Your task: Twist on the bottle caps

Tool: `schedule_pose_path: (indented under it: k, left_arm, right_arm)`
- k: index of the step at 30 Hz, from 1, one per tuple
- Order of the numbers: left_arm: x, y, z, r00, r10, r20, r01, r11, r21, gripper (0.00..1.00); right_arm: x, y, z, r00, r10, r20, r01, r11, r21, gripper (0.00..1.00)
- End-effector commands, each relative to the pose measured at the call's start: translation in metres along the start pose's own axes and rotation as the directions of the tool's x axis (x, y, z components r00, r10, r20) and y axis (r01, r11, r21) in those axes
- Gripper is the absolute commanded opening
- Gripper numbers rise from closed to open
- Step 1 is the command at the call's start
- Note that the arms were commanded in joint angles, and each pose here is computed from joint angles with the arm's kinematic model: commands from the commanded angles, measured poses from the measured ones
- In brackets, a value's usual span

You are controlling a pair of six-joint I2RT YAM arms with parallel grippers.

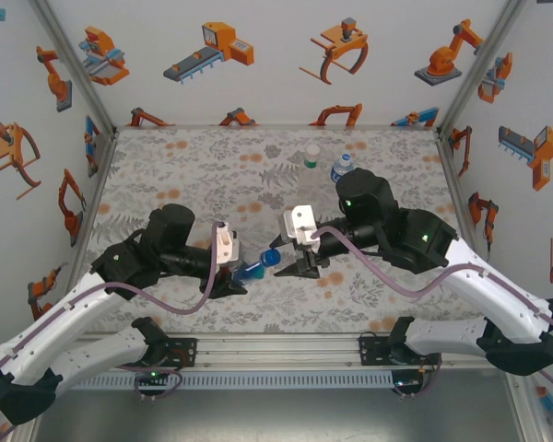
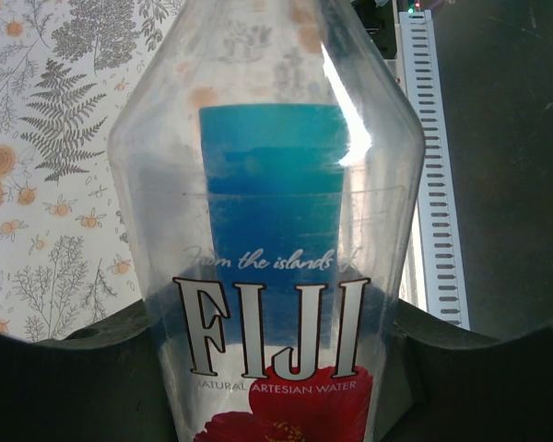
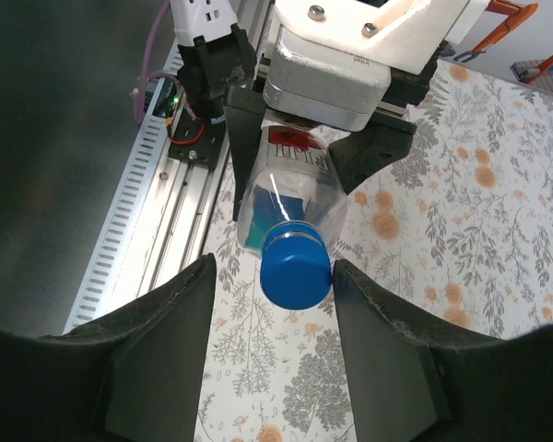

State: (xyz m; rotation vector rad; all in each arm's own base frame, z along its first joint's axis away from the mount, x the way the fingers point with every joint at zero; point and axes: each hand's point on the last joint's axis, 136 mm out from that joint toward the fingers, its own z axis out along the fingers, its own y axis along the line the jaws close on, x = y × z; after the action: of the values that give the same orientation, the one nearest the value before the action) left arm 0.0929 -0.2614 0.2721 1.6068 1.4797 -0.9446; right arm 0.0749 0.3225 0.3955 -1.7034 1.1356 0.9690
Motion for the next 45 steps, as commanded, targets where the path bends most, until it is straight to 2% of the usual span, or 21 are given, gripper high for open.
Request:
schedule_pose_path:
  k: [1, 14, 20, 23, 26, 29, 32, 34, 37, 39, 40, 42, 45]
  left_arm:
    - [-0.005, -0.006, -0.002, 0.999, 0.029, 0.017, -0.029, 0.999, 0.030, 0.00]
    - [-0.003, -0.008, -0.003, 0.999, 0.031, 0.015, -0.031, 0.999, 0.028, 0.00]
    - [-0.002, -0.006, -0.002, 1.000, 0.030, 0.009, -0.030, 0.999, 0.019, 0.00]
    - [-0.002, -0.004, -0.002, 1.000, 0.023, 0.001, -0.023, 1.000, 0.012, 0.00]
    - [0.001, 0.000, -0.001, 1.000, 0.022, -0.003, -0.022, 1.000, -0.011, 0.00]
    - [0.003, 0.005, 0.000, 1.000, 0.017, -0.012, -0.017, 0.999, -0.040, 0.00]
    - [0.006, 0.014, 0.002, 0.999, 0.017, -0.029, -0.019, 0.997, -0.079, 0.00]
    - [0.006, 0.019, 0.002, 0.999, 0.020, -0.040, -0.024, 0.995, -0.097, 0.00]
    - [0.007, 0.025, 0.004, 0.998, 0.029, -0.051, -0.035, 0.992, -0.120, 0.00]
    - [0.005, 0.028, 0.005, 0.998, 0.033, -0.049, -0.039, 0.991, -0.126, 0.00]
    - [0.005, 0.028, 0.005, 0.998, 0.034, -0.050, -0.040, 0.991, -0.125, 0.00]
    - [0.006, 0.030, 0.007, 0.998, 0.036, -0.048, -0.042, 0.991, -0.127, 0.00]
    - [0.004, 0.031, 0.010, 0.999, 0.034, -0.039, -0.038, 0.992, -0.118, 0.00]
  right_arm:
    - [-0.002, -0.002, 0.002, 0.999, -0.029, 0.019, 0.029, 1.000, -0.003, 0.50]
    - [0.009, -0.007, 0.008, 1.000, -0.015, -0.013, 0.015, 1.000, 0.016, 0.42]
    - [0.010, -0.009, 0.010, 0.999, 0.030, -0.013, -0.030, 0.999, 0.023, 0.27]
    - [0.013, -0.012, 0.011, 0.990, 0.140, -0.008, -0.139, 0.989, 0.046, 0.16]
    - [0.016, -0.022, 0.013, 0.940, 0.338, 0.039, -0.340, 0.935, 0.096, 0.02]
    - [0.017, -0.031, 0.015, 0.820, 0.560, 0.116, -0.571, 0.813, 0.115, 0.00]
    - [0.027, -0.053, 0.011, 0.617, 0.741, 0.264, -0.786, 0.593, 0.174, 0.00]
    - [0.045, -0.069, 0.002, 0.378, 0.834, 0.402, -0.925, 0.328, 0.189, 0.00]
    - [0.081, -0.073, -0.007, 0.002, 0.862, 0.506, -0.983, -0.092, 0.160, 0.00]
    - [0.096, -0.069, -0.005, -0.165, 0.837, 0.521, -0.953, -0.272, 0.135, 0.00]
    - [0.094, -0.070, -0.002, -0.214, 0.828, 0.518, -0.946, -0.309, 0.102, 0.00]
    - [0.088, -0.073, 0.005, -0.255, 0.826, 0.504, -0.945, -0.323, 0.051, 0.00]
    - [0.083, -0.075, 0.001, -0.223, 0.830, 0.511, -0.948, -0.306, 0.083, 0.00]
